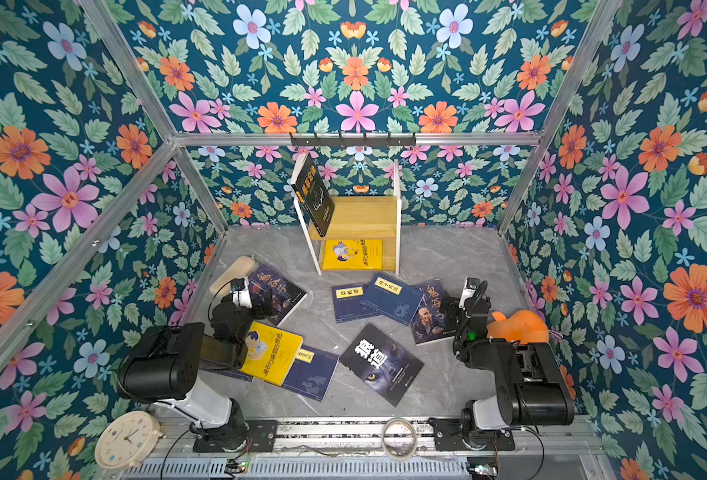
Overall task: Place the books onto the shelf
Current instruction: 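Move both grippers toward the blue thread-bound books near the shelf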
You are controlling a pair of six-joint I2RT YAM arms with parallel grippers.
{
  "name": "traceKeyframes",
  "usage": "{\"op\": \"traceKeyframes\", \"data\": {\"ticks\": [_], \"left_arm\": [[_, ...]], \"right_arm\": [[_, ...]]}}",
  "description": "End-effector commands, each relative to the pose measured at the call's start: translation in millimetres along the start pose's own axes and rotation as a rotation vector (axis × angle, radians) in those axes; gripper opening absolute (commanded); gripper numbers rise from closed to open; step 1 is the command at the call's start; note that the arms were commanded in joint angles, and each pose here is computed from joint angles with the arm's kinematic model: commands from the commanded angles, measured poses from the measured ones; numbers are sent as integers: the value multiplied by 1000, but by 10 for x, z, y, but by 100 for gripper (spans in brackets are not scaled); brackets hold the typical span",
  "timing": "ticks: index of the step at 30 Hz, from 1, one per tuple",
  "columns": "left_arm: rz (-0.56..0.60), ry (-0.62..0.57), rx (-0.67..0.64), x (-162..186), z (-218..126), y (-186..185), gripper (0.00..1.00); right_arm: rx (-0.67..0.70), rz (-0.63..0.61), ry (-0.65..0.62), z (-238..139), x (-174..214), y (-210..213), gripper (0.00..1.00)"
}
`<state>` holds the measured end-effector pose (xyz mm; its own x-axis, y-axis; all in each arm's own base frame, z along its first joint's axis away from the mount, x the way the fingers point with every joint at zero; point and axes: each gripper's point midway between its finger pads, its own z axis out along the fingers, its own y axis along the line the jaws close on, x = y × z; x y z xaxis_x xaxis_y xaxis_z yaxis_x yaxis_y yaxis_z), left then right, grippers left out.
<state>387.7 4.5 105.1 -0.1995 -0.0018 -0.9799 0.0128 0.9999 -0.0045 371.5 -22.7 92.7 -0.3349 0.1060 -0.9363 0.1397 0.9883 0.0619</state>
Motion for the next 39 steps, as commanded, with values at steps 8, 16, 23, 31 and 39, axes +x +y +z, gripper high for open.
{"op": "traceKeyframes", "data": {"ticks": [8, 16, 23, 31, 39], "left_arm": [[3, -26, 6, -69, 7, -8, 100], [3, -24, 6, -61, 8, -7, 100], [3, -26, 6, -68, 8, -8, 100], [11, 0, 56, -213, 35, -80, 100], [-11, 116, 354, -880, 60, -625, 100]], "right_arm": [[3, 9, -19, 6, -55, -3, 99], [4, 9, -20, 7, -59, -5, 99], [4, 9, -19, 7, -58, -5, 99], [-3, 2, -28, 0, -84, 10, 99], [-2, 87, 13, -415, -503, 85, 99]]}}
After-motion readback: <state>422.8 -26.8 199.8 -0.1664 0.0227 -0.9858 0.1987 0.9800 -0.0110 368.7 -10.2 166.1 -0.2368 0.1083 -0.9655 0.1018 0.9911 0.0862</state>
